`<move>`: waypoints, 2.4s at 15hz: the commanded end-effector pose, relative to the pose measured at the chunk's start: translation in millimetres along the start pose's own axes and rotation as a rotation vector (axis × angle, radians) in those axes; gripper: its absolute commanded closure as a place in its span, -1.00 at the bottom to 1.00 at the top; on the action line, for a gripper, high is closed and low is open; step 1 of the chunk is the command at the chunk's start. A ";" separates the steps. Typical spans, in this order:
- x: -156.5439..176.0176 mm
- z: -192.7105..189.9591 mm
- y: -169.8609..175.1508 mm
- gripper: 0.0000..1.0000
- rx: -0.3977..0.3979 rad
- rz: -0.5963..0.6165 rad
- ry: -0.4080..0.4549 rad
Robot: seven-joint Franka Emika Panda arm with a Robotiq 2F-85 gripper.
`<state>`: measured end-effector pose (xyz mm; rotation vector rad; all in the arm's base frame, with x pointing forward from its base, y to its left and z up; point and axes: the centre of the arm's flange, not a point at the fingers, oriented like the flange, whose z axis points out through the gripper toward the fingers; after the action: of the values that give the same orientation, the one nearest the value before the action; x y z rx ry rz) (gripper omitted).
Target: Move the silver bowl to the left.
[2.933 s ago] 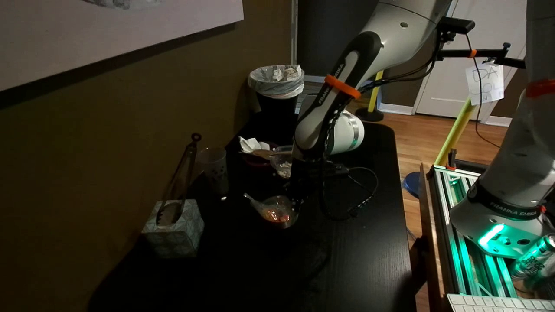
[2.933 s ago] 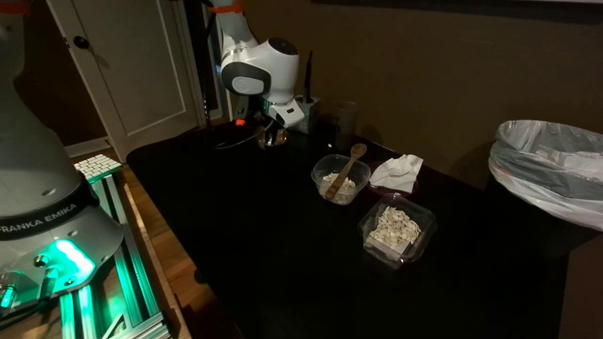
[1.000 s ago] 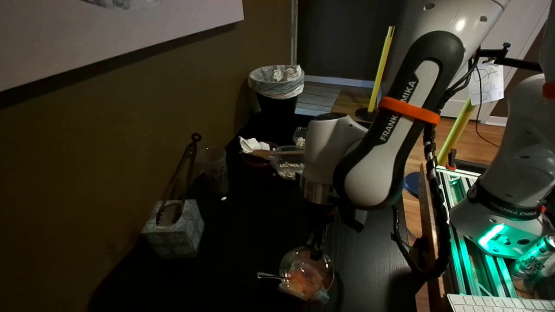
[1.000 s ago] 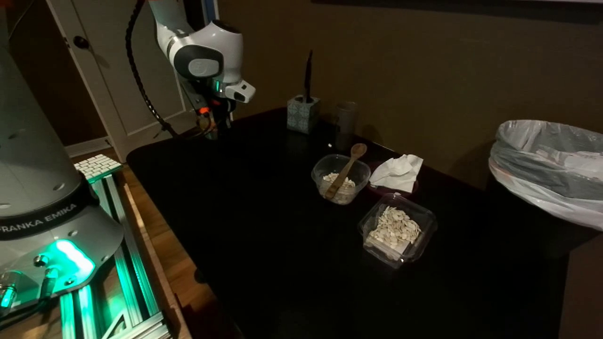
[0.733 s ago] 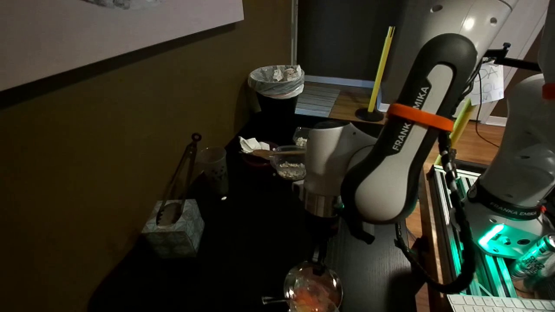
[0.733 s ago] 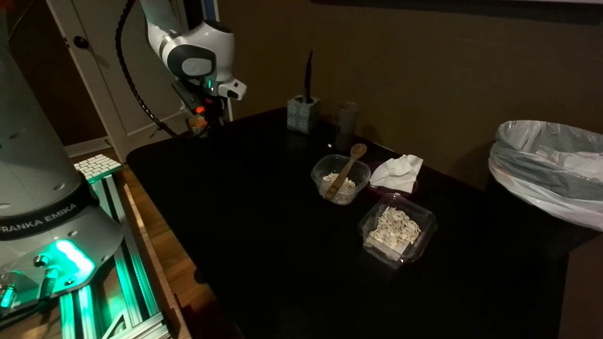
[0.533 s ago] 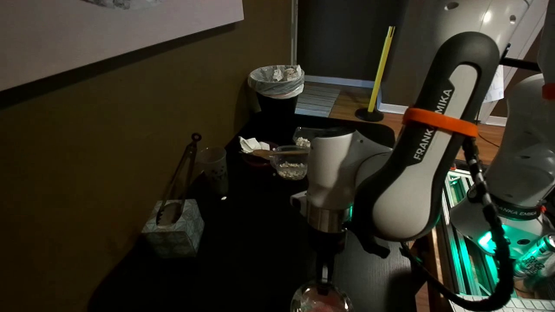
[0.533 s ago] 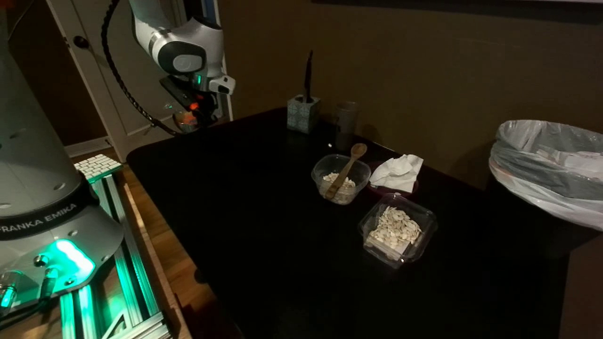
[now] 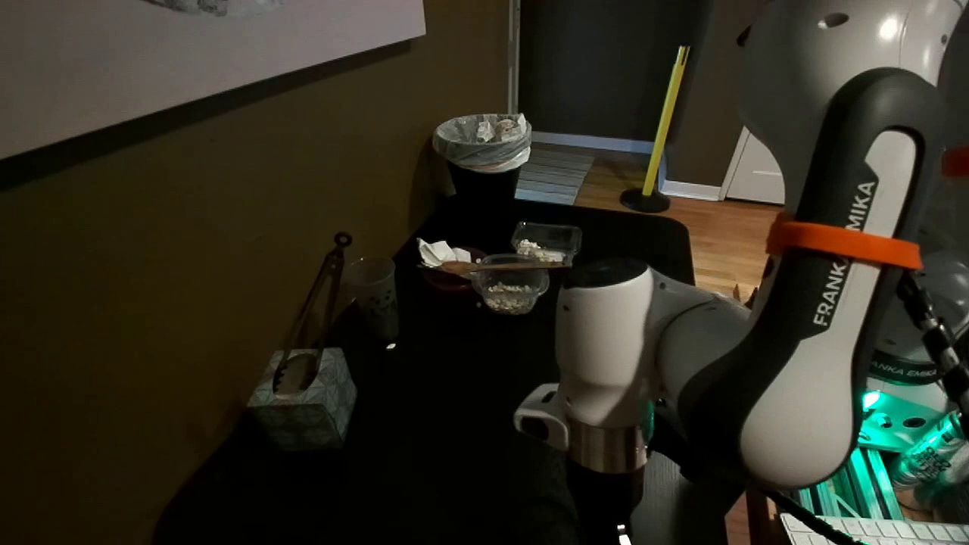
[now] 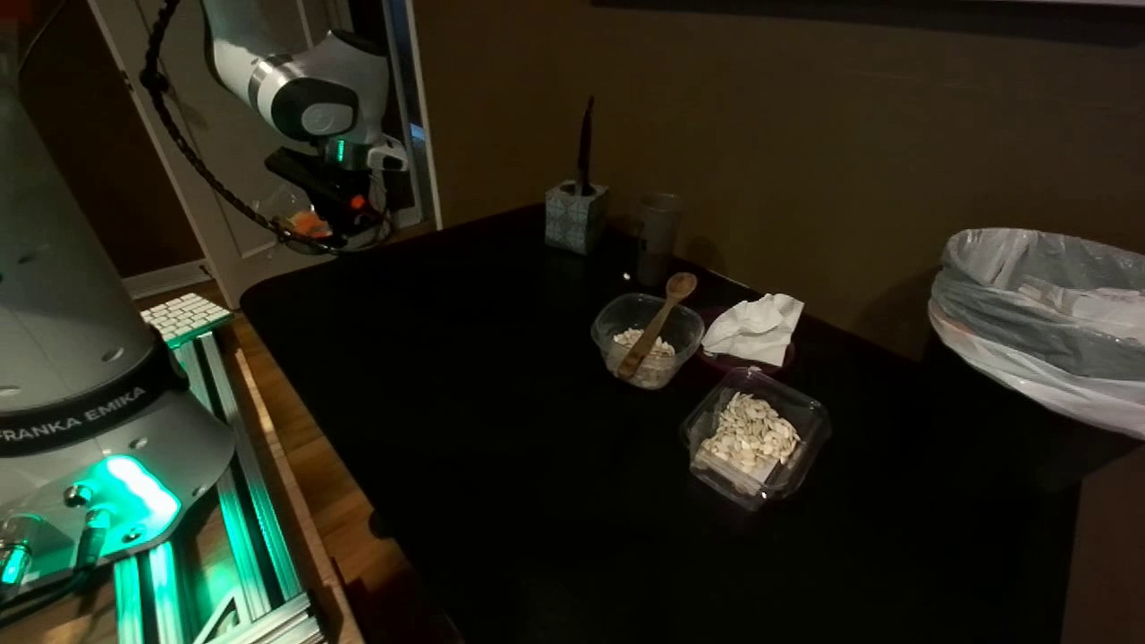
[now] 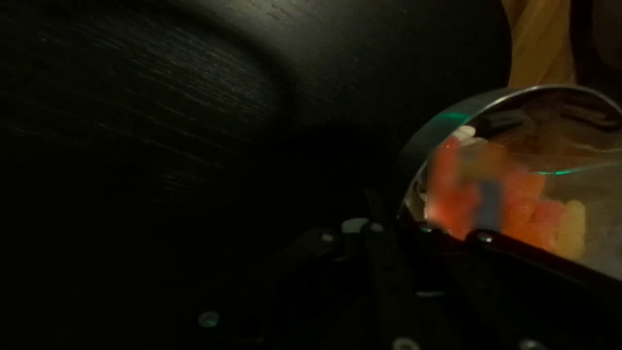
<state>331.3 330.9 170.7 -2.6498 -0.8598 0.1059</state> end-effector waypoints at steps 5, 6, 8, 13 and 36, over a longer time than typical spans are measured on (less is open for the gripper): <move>-9.5 36.1 -6.8 0.98 -0.088 -0.206 -0.077; -10.6 39.8 -7.9 0.98 -0.101 -0.218 -0.082; -12.9 45.5 -11.3 0.98 -0.128 -0.233 -0.082; -12.2 50.9 -19.9 0.98 -0.187 -0.190 -0.038; -5.7 56.2 -19.9 -0.66 -0.288 -0.011 -0.001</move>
<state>301.5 358.7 128.2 -2.8829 -0.9960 -0.0458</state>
